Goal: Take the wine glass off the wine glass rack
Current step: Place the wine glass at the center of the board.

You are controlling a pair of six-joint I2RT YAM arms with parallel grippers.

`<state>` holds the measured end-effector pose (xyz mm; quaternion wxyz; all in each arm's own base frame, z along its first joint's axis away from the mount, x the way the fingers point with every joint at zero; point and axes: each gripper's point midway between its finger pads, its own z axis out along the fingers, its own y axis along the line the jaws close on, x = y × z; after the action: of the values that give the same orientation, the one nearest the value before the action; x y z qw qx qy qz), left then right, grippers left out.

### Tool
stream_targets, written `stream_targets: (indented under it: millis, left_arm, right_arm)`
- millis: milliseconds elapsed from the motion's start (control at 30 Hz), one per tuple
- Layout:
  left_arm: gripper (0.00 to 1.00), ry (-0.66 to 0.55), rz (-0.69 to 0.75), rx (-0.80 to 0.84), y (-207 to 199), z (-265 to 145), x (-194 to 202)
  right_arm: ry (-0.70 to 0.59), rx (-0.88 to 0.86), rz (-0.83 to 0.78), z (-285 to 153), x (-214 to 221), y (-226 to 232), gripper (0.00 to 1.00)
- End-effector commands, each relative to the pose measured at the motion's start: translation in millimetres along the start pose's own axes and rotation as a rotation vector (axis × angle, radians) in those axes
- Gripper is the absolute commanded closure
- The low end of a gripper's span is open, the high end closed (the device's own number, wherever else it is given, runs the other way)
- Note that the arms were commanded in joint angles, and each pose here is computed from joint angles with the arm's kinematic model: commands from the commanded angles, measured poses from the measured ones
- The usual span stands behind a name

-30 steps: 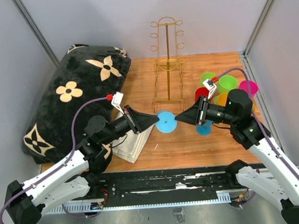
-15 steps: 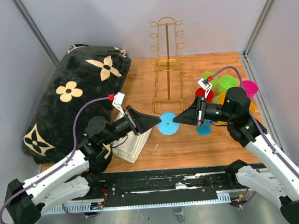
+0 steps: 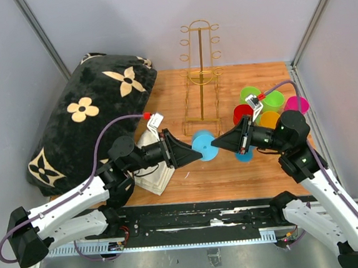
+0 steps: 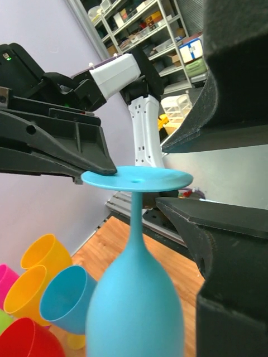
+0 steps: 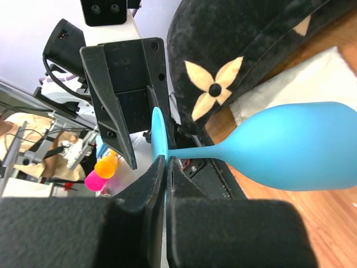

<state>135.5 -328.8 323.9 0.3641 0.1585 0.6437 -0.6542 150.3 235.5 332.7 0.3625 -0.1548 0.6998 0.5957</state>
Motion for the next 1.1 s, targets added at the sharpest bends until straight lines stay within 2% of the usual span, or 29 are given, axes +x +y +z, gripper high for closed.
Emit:
stream_targets:
  millis: [0,267,467,667,767,800,867,967,1067]
  left_arm:
    - [0.58,0.016,0.018,0.025,-10.6,-4.2,4.5]
    - [0.60,-0.018,0.003,0.056,-19.9,5.6,-5.0]
    - [0.65,0.019,0.011,0.073,-26.0,22.0,0.3]
    - [0.79,0.011,0.003,0.074,-25.0,28.6,3.2]
    - [0.93,0.004,0.015,0.066,-22.4,26.0,4.6]
    - [0.97,-0.006,0.028,0.061,-21.3,24.7,3.7]
    - [1.00,-0.025,0.059,0.042,-16.8,22.0,2.9]
    - [1.00,-0.006,0.142,0.053,-16.6,19.5,10.4]
    - [0.99,0.062,0.260,0.070,-19.1,17.7,29.7]
  right_arm:
    - [-0.053,0.006,-0.138,-7.3,-11.3,11.4,0.99]
    - [-0.089,-0.020,-0.193,-13.5,-15.8,22.7,0.99]
    - [-0.091,-0.063,-0.221,-15.5,-16.0,32.6,0.99]
    - [-0.086,-0.065,-0.222,-15.6,-12.9,30.6,0.99]
    - [-0.100,-0.051,-0.238,-17.1,-14.7,29.7,0.98]
    - [-0.106,-0.035,-0.251,-18.0,-15.4,27.1,0.91]
    - [-0.127,0.038,-0.282,-21.5,-19.5,17.3,0.63]
    - [-0.184,0.183,-0.332,-32.3,-32.9,1.3,0.47]
    - [-0.248,0.384,-0.369,-51.8,-49.1,-21.1,0.34]
